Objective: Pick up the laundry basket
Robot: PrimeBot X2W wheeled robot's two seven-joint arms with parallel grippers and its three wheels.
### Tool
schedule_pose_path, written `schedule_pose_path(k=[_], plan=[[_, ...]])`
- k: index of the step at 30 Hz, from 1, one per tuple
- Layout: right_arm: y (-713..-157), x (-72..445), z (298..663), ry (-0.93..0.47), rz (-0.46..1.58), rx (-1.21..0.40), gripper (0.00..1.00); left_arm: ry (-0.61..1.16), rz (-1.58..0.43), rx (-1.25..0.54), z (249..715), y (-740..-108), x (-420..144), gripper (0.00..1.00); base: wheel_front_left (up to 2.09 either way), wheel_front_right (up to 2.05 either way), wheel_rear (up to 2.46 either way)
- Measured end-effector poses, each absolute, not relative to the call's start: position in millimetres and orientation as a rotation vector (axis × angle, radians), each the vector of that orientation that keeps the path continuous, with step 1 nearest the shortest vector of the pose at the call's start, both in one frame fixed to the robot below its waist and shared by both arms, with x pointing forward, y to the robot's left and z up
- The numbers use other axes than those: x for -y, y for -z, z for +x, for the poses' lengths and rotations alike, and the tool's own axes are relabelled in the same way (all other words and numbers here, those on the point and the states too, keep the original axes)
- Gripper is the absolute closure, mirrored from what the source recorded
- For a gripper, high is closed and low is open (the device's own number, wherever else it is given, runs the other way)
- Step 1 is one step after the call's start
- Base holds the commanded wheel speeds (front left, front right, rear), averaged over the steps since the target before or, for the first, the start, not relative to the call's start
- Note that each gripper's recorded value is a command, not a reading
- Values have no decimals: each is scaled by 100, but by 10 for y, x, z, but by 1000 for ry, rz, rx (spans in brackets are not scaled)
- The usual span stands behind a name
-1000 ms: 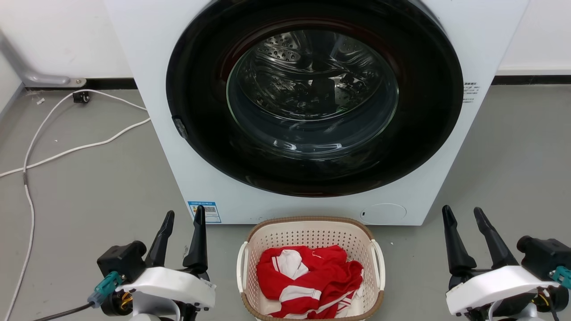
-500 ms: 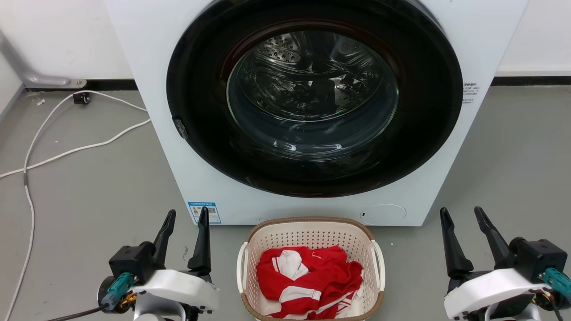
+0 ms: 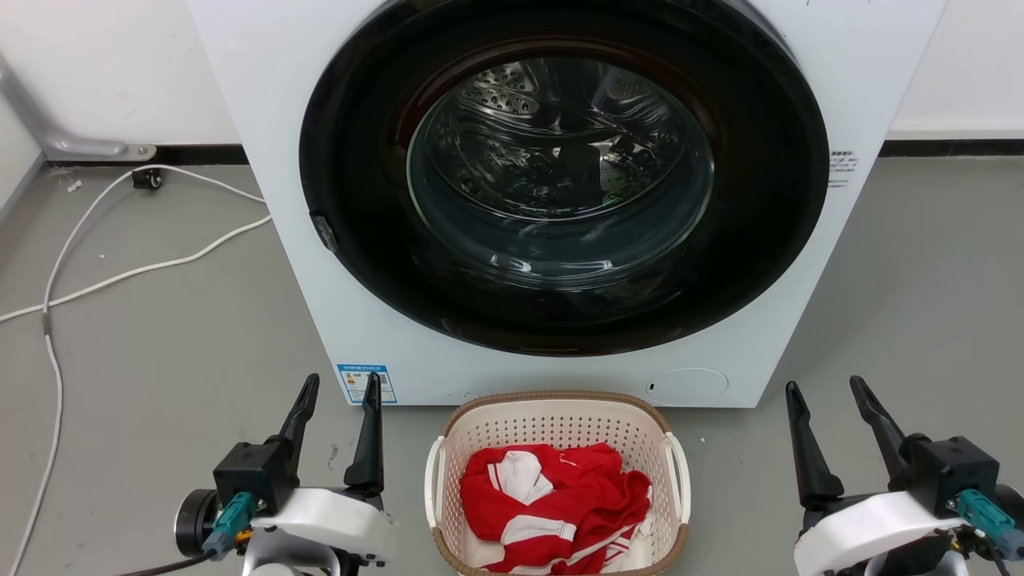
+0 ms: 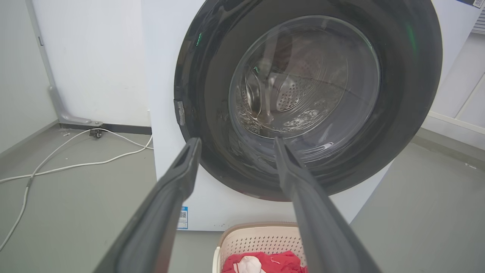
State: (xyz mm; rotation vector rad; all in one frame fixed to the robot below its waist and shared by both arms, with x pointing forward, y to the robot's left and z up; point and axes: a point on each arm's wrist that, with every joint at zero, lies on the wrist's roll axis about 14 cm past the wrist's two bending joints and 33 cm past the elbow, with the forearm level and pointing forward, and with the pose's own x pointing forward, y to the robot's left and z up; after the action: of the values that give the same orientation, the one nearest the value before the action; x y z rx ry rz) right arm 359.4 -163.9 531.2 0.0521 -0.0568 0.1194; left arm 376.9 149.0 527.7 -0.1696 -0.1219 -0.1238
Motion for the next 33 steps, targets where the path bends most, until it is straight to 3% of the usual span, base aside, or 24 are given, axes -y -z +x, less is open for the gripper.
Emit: schedule_pose_path(k=[33], plan=[[-5283,1627,3568,-124,-26,63,0,117,-110,125,3782,-5241,-1472,0,0,0,0]])
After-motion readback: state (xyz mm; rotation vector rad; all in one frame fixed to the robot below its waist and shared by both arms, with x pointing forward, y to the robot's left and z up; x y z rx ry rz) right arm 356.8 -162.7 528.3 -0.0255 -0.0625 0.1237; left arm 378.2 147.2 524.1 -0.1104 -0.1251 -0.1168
